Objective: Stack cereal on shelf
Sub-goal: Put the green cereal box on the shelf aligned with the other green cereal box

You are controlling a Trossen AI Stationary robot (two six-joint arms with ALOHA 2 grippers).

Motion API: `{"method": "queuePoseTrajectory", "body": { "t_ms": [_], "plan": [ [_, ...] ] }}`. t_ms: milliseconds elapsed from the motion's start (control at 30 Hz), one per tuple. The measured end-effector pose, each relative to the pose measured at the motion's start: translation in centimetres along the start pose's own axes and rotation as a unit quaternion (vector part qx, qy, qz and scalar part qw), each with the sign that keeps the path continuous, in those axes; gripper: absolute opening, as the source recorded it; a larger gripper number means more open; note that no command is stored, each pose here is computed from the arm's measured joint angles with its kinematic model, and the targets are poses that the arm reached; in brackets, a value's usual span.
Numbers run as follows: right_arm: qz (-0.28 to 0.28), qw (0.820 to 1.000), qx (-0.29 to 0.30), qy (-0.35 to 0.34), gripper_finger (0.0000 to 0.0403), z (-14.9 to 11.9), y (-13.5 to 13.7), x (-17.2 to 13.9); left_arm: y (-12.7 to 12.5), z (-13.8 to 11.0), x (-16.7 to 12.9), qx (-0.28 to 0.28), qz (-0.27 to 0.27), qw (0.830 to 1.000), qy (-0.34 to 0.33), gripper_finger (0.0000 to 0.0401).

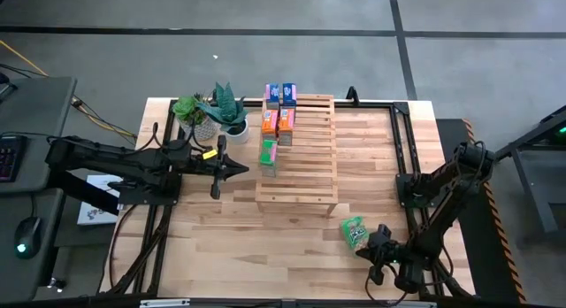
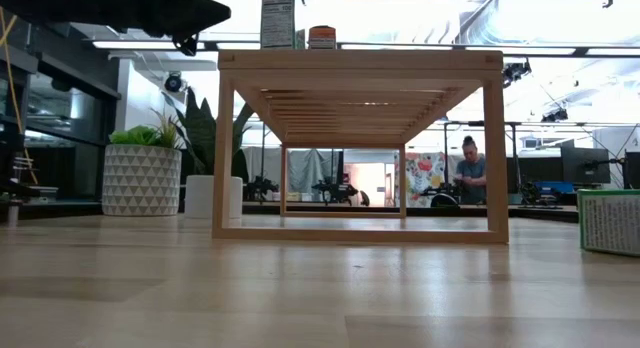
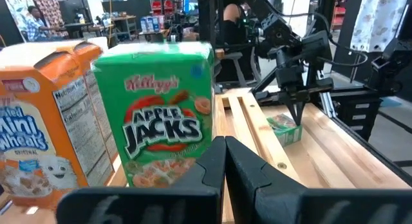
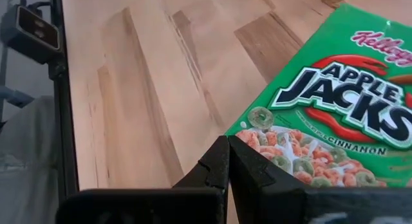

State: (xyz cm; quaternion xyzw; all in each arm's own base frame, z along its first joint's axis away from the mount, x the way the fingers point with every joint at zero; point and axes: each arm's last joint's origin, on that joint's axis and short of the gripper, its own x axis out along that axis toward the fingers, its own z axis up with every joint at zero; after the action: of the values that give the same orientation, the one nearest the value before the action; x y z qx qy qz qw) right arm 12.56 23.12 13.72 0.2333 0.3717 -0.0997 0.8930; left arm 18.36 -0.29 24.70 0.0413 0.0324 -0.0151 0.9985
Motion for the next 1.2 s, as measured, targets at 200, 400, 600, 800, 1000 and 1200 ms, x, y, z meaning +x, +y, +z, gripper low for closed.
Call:
{"method": "queuePoseTrajectory", "body": {
  "t_ms": [200, 400, 600, 800, 1000, 1200],
  "plan": [
    [0.019, 1.0, -0.016, -0.004, 0.0, -1.0, 0.2, -0.9, 0.0, 0.1, 0.0, 0.008, 0.001, 1.0, -0.003, 0.0],
    [0.025, 1.0, -0.015, -0.01, 0.0, -2.1, -0.1, -1.9, 0.0, 0.1, 0.0, 0.008, 0.001, 1.0, -0.003, 0.0001],
    [0.003, 0.999, 0.031, 0.015, 0.0, -2.3, -0.6, -2.1, 0.0, 0.1, 0.0, 0.009, 0.002, 1.0, -0.003, 0.0001],
    [-0.043, 0.985, 0.094, 0.138, 0.0, -2.9, -1.3, -2.4, 0.0, 0.1, 0.0, 0.009, 0.002, 1.0, -0.004, 0.0001],
    [-0.101, 0.979, 0.104, 0.143, 0.0, -2.7, -2.3, -2.5, 0.0, 0.1, 0.0, 0.008, 0.002, 1.0, -0.005, 0.0001],
    [-0.101, 0.979, 0.102, 0.141, 0.0, -2.7, -2.3, -2.5, 0.0, 0.1, 0.0, 0.008, 0.002, 1.0, -0.005, 0.0001]
  ]
}}
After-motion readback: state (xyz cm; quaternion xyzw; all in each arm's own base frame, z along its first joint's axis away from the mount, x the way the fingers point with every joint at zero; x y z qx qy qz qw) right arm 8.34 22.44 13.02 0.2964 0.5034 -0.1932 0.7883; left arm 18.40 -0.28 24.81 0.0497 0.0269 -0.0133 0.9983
